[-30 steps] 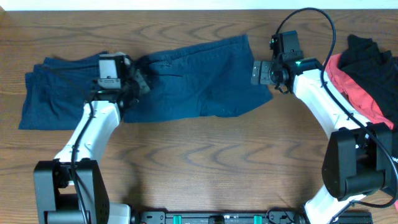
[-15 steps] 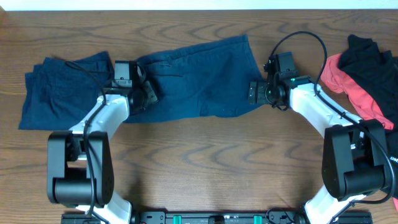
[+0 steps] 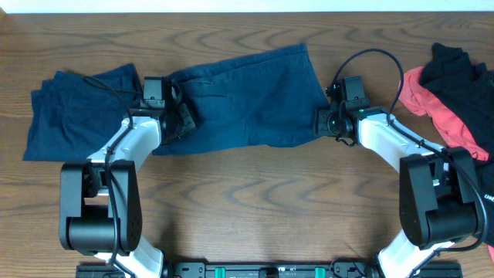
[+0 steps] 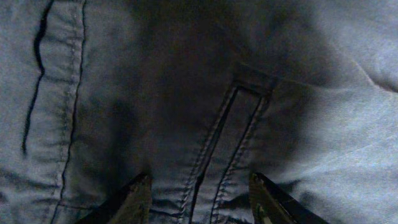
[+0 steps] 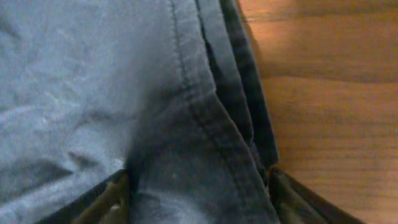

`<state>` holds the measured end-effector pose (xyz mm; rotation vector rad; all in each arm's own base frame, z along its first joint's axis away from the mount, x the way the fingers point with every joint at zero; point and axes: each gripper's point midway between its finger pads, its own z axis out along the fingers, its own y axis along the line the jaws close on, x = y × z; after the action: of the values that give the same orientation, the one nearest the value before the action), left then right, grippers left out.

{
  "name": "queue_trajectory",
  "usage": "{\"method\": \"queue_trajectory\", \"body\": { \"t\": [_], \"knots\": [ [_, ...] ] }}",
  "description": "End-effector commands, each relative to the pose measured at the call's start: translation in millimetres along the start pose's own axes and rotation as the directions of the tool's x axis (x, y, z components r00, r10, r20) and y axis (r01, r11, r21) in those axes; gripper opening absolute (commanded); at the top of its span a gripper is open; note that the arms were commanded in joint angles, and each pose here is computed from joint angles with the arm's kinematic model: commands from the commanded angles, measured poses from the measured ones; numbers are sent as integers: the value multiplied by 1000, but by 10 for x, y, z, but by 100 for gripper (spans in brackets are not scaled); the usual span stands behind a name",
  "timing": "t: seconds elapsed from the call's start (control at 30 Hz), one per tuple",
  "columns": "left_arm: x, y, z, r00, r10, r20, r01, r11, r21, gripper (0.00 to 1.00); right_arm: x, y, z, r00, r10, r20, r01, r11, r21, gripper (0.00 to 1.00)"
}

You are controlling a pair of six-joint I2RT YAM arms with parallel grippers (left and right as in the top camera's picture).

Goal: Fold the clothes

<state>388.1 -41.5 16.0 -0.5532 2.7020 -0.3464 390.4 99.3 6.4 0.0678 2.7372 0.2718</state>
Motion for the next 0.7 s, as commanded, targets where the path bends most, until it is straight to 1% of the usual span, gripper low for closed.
{"method": "queue_trajectory", "body": {
  "t": [0.0,0.03,0.1,0.17,0.27,0.43,0.53,0.6,0.67],
  "knots": [
    [64,46,34,1000,15,-27,-15,1000,-27,53,2,-58,-6,1000,17,7,-17,1000,26,43],
    [74,52,33,999,14,-31,-15,999,-29,53,-5,-79,-7,1000,28,12,-28,999,38,33],
    [90,60,33,999,13,-38,-14,999,-32,53,-22,-137,-10,999,42,23,-44,997,69,20],
    [107,68,32,999,12,-44,-13,999,-35,53,-32,-191,-15,999,43,31,-46,994,98,2],
    [128,81,31,999,10,-53,-12,999,-40,53,8,-291,-32,998,61,22,-64,987,148,1],
    [186,108,26,997,6,-76,-10,999,-51,52,206,-598,-151,979,204,1,-195,932,307,1],
    [317,173,8,992,-6,-129,-5,997,-78,45,256,-673,-252,973,230,2,-216,912,350,1],
    [439,231,-17,984,-4,-180,-14,995,-101,43,267,-666,-328,973,231,-1,-216,911,351,1],
    [575,296,-53,971,23,-239,-52,992,-119,43,281,-655,-421,973,232,-4,-216,911,351,1]
  ]
}}
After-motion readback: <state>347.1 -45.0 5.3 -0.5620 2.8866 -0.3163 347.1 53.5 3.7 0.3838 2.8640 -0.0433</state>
